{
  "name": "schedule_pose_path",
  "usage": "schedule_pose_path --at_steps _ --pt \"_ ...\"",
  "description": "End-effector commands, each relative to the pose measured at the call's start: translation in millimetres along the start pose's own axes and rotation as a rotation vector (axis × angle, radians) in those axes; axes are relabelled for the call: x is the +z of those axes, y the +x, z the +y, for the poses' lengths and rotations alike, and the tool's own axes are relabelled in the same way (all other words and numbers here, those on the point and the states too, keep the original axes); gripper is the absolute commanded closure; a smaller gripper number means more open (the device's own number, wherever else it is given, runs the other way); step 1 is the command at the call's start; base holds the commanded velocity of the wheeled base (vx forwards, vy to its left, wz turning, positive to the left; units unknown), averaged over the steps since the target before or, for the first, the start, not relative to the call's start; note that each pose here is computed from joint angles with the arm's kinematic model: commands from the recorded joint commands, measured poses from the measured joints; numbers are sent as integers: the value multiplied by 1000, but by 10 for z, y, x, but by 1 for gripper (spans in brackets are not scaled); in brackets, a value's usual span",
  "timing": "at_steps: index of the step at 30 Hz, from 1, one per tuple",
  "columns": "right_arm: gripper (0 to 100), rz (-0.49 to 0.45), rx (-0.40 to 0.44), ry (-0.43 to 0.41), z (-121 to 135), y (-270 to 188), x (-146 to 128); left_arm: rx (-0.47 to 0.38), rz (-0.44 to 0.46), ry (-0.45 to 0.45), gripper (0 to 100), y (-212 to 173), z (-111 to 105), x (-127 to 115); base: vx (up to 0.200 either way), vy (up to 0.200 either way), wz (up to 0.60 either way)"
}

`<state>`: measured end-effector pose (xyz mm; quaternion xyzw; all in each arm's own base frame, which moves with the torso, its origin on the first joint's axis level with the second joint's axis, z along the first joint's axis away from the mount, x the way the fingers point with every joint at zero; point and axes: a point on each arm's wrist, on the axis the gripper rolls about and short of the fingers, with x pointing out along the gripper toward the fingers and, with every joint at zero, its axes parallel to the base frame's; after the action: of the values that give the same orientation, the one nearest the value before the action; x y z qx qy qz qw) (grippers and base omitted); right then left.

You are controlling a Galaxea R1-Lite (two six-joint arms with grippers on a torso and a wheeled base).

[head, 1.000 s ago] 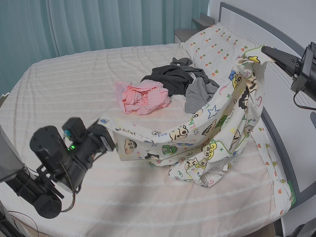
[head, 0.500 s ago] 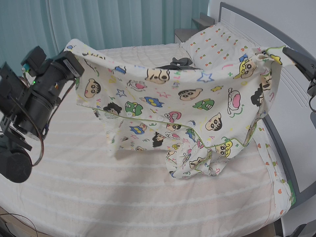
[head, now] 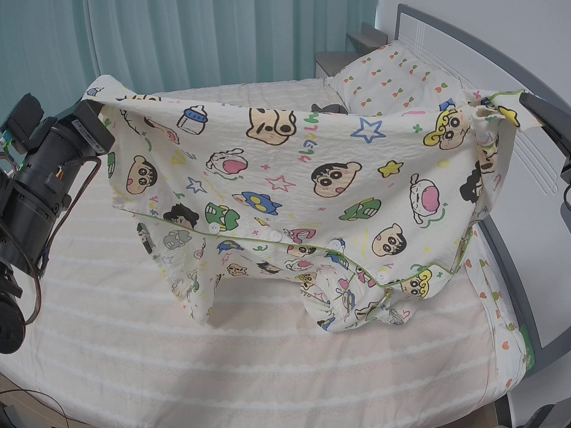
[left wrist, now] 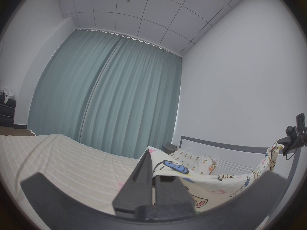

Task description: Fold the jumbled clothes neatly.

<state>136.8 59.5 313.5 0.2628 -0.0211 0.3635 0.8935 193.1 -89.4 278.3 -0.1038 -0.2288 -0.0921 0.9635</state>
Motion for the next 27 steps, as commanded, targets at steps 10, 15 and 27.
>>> schedule_pose_path --at_steps 10,15,27 --pt "100 7 -3 3 -7 -14 -24 2 -8 0 100 -57 18 46 0 0 0" --pt "100 11 -2 5 -9 -10 -29 2 -6 1 100 -59 18 41 0 200 0" --pt "100 13 -3 6 -15 2 -32 12 3 6 100 -96 46 25 0 200 0"
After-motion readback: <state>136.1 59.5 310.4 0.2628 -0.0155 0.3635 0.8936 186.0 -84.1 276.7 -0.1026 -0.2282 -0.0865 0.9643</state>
